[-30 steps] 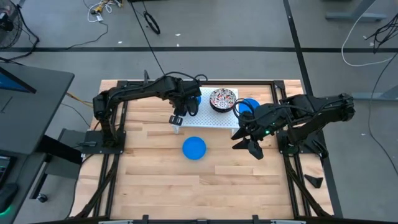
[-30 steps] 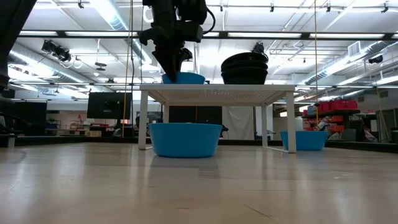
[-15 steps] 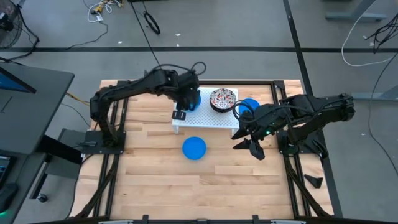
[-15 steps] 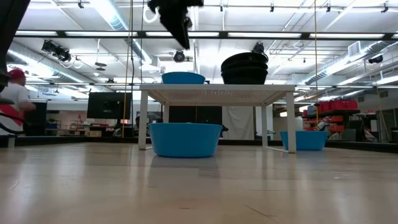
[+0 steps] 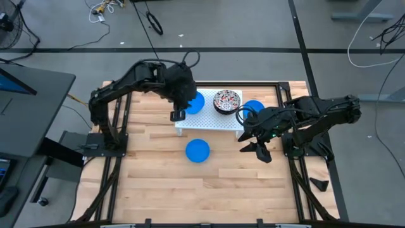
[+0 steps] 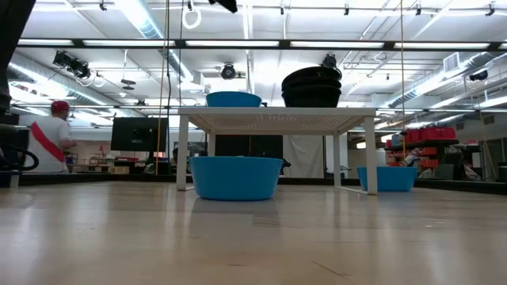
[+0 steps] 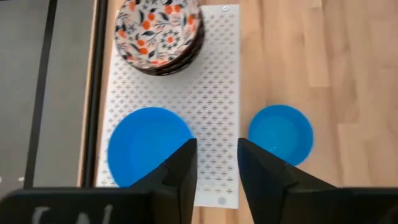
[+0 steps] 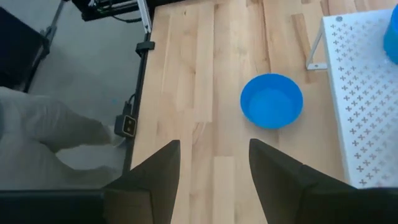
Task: Pick & Place Mini bowls
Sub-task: Stack the right blue bowl on top of the other blue bowl on the shelf
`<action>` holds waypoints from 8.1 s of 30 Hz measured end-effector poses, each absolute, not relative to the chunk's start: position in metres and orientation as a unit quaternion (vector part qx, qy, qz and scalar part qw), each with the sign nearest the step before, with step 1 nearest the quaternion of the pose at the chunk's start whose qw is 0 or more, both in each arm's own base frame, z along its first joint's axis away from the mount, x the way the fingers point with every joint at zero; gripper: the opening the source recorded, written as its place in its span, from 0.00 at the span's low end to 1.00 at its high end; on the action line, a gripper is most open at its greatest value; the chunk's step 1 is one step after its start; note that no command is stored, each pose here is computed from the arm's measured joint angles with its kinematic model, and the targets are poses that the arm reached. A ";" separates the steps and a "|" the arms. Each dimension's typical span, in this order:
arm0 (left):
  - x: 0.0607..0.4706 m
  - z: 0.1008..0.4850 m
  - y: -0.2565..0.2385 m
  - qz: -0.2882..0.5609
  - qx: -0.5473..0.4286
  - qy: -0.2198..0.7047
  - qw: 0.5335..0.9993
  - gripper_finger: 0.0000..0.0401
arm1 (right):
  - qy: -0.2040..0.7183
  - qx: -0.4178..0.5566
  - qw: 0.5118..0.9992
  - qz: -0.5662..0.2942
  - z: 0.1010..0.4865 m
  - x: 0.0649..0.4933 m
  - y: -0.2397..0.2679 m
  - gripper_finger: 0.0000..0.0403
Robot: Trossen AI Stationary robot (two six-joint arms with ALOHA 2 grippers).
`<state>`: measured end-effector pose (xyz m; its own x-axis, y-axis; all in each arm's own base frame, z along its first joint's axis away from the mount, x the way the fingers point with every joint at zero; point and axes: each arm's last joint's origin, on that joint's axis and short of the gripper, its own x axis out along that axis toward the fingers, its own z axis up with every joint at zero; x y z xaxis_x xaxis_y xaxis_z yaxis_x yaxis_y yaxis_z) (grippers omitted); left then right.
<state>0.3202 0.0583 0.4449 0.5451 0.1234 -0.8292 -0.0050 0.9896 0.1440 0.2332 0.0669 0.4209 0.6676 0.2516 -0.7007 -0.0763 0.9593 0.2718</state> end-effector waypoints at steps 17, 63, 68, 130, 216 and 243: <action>0.323 0.447 -0.015 -0.059 0.126 0.470 0.871 0.51 | 0.506 0.070 0.854 0.102 0.406 0.215 0.063 0.48; 0.315 0.447 -0.080 -0.038 0.016 0.466 0.884 0.50 | 0.528 0.251 0.729 -0.354 0.390 0.181 -0.092 0.66; 0.315 0.447 -0.080 -0.032 0.006 0.466 0.884 0.50 | 0.520 0.279 0.705 -0.393 0.387 0.171 -0.117 0.65; 0.315 0.447 -0.077 -0.018 0.027 0.466 0.884 0.50 | 0.366 0.564 0.475 -0.568 0.149 0.133 -0.137 0.65; 0.321 0.451 -0.074 -0.076 0.221 0.423 0.875 0.50 | 0.526 0.335 0.760 -0.182 0.412 0.325 -0.037 0.00; 0.319 0.451 -0.079 -0.121 0.215 0.419 0.874 0.50 | 0.503 0.365 0.780 -0.069 0.406 0.359 0.000 0.00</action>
